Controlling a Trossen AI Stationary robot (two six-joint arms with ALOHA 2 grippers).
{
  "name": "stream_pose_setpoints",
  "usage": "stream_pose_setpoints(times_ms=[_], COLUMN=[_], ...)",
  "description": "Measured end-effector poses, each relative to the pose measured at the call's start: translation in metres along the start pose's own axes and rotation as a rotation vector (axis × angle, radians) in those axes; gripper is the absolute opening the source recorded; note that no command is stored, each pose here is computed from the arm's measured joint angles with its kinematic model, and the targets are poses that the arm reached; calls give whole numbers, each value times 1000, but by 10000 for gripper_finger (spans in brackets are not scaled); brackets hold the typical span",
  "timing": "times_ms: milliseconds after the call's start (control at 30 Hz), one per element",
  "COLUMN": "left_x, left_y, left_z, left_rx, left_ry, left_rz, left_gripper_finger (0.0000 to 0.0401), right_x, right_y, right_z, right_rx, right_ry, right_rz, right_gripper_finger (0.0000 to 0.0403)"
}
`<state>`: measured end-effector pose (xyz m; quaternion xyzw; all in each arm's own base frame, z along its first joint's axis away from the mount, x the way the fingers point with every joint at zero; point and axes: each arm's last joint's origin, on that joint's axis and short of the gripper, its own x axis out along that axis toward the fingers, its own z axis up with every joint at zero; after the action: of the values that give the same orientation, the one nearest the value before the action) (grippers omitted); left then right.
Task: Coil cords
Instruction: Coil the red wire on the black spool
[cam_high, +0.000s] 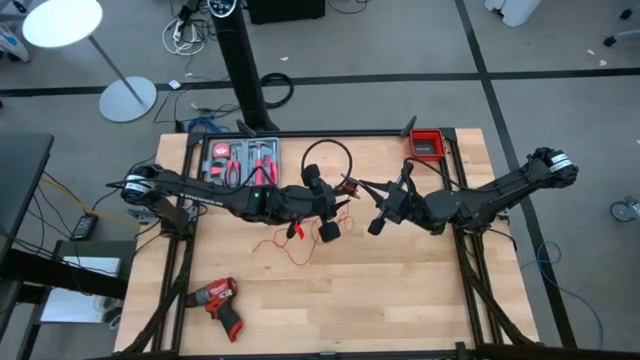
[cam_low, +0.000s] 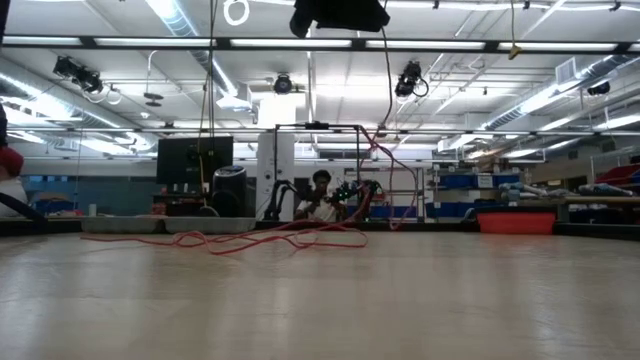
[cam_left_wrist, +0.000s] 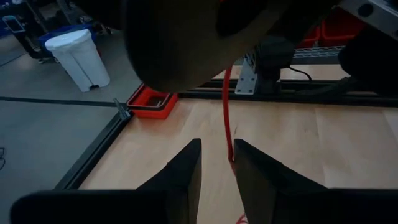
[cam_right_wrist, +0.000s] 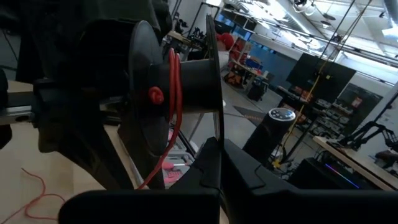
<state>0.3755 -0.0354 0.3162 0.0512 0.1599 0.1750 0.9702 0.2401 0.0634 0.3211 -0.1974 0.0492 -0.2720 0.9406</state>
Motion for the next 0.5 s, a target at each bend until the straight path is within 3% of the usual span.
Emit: stream_pose_setpoints(times_ms=[200,500], left_x=[0,-5], left_y=[0,2], left_z=[-1,-8], left_rx=[54,131], left_ry=[8,98], left_rz=[1,44], left_gripper_finger=[12,1], right_x=[1,1], right_y=[1,1], right_z=[-1,-4], right_rx=[-5,-58], right_ry=[1,36], right_rz=[6,-21], right_gripper_finger=[0,0])
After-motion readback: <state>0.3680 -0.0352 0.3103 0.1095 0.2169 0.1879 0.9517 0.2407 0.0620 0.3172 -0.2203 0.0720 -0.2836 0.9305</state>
